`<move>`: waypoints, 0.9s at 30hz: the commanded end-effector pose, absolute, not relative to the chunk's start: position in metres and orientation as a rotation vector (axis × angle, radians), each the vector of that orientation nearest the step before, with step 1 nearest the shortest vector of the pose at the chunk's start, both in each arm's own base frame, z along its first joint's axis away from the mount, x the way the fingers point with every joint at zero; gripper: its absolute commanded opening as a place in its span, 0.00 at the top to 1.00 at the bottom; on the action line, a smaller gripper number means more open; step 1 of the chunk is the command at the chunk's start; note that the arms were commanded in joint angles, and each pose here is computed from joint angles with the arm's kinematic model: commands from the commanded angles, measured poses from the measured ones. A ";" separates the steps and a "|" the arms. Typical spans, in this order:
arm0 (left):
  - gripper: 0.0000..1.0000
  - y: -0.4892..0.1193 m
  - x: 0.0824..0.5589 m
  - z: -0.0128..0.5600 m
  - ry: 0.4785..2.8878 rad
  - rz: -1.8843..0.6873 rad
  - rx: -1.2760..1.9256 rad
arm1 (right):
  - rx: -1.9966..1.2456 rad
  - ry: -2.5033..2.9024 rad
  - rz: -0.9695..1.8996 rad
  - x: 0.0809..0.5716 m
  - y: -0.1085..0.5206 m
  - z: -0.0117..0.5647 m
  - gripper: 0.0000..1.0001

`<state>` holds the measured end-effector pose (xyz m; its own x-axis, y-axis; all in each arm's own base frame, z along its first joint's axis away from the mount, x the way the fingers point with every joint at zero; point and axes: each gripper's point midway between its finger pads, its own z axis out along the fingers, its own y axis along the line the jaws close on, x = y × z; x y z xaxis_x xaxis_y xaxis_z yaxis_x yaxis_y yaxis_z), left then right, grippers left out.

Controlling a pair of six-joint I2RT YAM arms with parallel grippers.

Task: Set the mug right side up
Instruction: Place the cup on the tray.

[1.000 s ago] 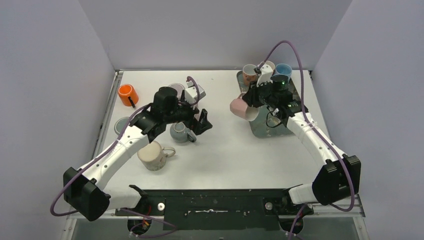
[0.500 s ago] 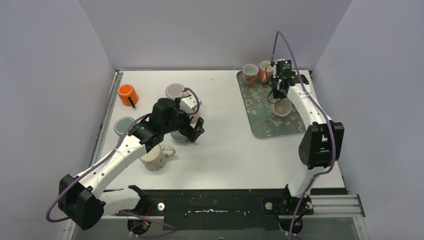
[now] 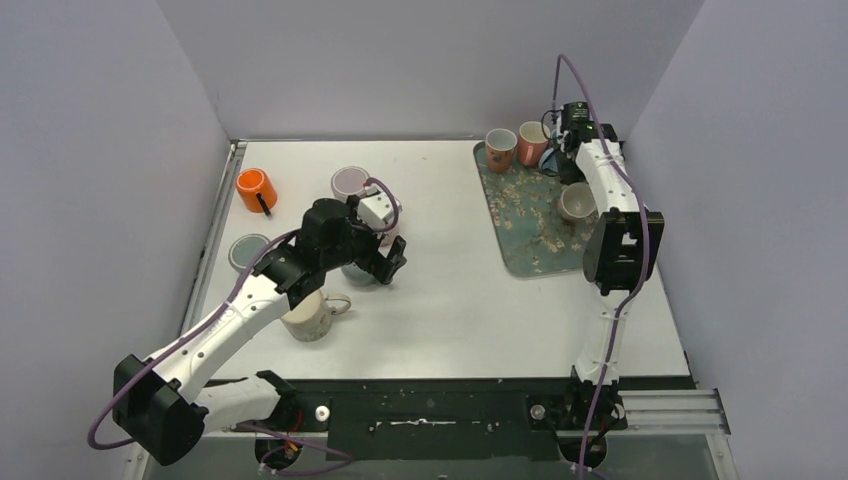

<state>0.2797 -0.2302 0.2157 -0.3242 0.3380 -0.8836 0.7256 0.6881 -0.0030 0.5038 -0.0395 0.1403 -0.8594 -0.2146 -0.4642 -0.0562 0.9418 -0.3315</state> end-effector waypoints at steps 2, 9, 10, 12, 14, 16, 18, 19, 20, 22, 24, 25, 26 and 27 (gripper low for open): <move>0.03 -0.228 0.285 0.230 1.860 -0.467 0.812 | -0.114 2.469 -0.354 0.536 -0.076 0.179 1.00; 0.03 -0.228 0.285 0.229 1.855 -0.463 0.824 | -0.078 2.415 -0.276 0.562 -0.091 0.176 0.98; 0.03 -0.229 0.285 0.229 1.854 -0.464 0.823 | -0.078 2.416 -0.274 0.564 -0.092 0.172 0.98; 0.03 -0.228 0.285 0.229 1.857 -0.464 0.822 | -0.094 2.407 -0.214 0.569 -0.089 0.166 0.97; 0.03 -0.228 0.285 0.228 1.858 -0.463 0.824 | -0.092 2.403 -0.183 0.574 -0.088 0.159 0.95; 0.03 -0.229 0.285 0.227 1.860 -0.463 0.826 | -0.093 2.399 -0.179 0.578 -0.089 0.154 0.92; 0.03 -0.229 0.285 0.227 1.860 -0.463 0.825 | -0.095 2.394 -0.184 0.583 -0.090 0.148 0.87; 0.03 -0.228 0.285 0.227 1.862 -0.461 0.824 | -0.095 2.393 -0.190 0.585 -0.091 0.145 0.83; 0.03 -0.228 0.286 0.227 1.860 -0.460 0.822 | -0.096 2.392 -0.195 0.586 -0.091 0.143 0.81; 0.03 -0.228 0.286 0.226 1.862 -0.457 0.823 | -0.098 2.377 -0.200 0.592 -0.092 0.140 0.80; 0.03 -0.228 0.287 0.226 1.864 -0.456 0.823 | -0.114 2.356 -0.199 0.597 -0.093 0.138 0.77; 0.03 -0.228 0.286 0.226 1.865 -0.456 0.825 | -0.123 2.346 -0.197 0.600 -0.092 0.137 0.76; 0.03 -0.228 0.287 0.226 1.865 -0.455 0.824 | -0.130 2.337 -0.200 0.602 -0.093 0.136 0.74; 0.03 -0.228 0.287 0.225 1.866 -0.454 0.824 | -0.136 2.331 -0.201 0.605 -0.093 0.135 0.72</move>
<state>0.2807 -0.2250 0.2096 -0.3177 0.3609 -0.8768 0.7187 0.6949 0.0256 0.5783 -0.0938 0.1277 -0.7642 -0.1228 -0.6332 -0.0182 0.9854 -0.1691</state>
